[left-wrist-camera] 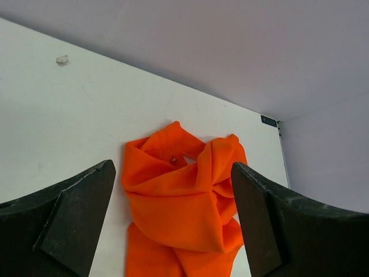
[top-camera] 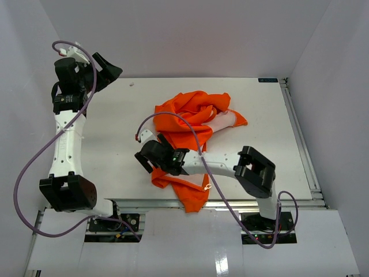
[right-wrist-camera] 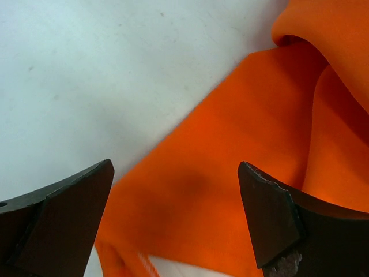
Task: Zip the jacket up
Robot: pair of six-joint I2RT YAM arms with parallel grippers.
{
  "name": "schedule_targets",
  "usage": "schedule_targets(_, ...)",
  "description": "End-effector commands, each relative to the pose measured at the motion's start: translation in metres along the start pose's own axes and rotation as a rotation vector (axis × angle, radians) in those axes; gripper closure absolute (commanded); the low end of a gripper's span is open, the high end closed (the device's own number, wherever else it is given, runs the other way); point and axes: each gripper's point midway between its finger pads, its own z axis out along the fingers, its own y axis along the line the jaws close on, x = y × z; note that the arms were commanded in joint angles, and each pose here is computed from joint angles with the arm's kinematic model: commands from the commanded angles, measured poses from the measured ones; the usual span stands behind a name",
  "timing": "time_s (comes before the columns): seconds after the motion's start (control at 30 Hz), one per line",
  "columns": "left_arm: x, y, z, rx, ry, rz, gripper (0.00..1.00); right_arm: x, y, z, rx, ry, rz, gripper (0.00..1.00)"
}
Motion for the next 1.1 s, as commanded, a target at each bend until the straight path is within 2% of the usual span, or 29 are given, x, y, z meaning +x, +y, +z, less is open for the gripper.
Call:
schedule_targets(0.0, 0.011, 0.027, -0.006, -0.048, 0.009, -0.018, 0.08, 0.019, -0.019, 0.018, 0.171, 0.108, 0.005, 0.03)
schedule_targets(0.17, 0.022, 0.039, -0.010, -0.054, 0.006, -0.039, 0.09, 0.054, -0.027, 0.035, 0.212, 0.205, 0.013, 0.05)
schedule_targets(0.23, 0.027, 0.037, -0.012, -0.029, 0.003, -0.048, 0.09, 0.067, -0.030, 0.038, 0.207, 0.236, 0.020, 0.12)
schedule_targets(0.3, 0.034, 0.034, -0.015, -0.002, 0.002, -0.051, 0.10, 0.081, -0.037, 0.039, 0.222, 0.266, 0.016, 0.26)
schedule_targets(0.37, 0.050, 0.038, -0.012, 0.020, 0.028, -0.063, 0.10, 0.087, -0.045, 0.039, 0.233, 0.281, 0.016, 0.55)
schedule_targets(0.47, 0.080, 0.047, -0.006, 0.052, 0.087, -0.100, 0.11, 0.074, -0.070, 0.028, 0.237, 0.273, 0.035, 0.85)
schedule_targets(0.53, 0.103, 0.056, -0.001, 0.070, 0.116, -0.136, 0.12, 0.060, -0.091, 0.013, 0.232, 0.245, 0.066, 0.92)
schedule_targets(0.6, 0.115, 0.055, 0.003, 0.109, 0.125, -0.156, 0.12, 0.040, -0.120, -0.012, 0.230, 0.177, 0.122, 0.92)
schedule_targets(0.67, 0.145, 0.054, 0.010, 0.125, 0.184, -0.191, 0.13, 0.030, -0.160, -0.044, 0.240, 0.104, 0.210, 0.92)
schedule_targets(0.73, 0.159, 0.042, 0.017, 0.166, 0.211, -0.179, 0.13, 0.015, -0.185, -0.087, 0.202, -0.019, 0.300, 0.92)
schedule_targets(0.8, 0.176, 0.018, 0.028, 0.221, 0.244, -0.127, 0.13, 0.013, -0.205, -0.112, 0.155, -0.137, 0.374, 0.92)
schedule_targets(0.9, 0.217, -0.031, 0.042, 0.316, 0.320, -0.021, 0.12, 0.026, -0.220, -0.135, 0.142, -0.200, 0.393, 0.92)
schedule_targets(1.07, 0.269, -0.046, 0.064, 0.356, 0.413, 0.026, 0.12, 0.015, -0.234, -0.163, 0.162, -0.282, 0.417, 0.92)
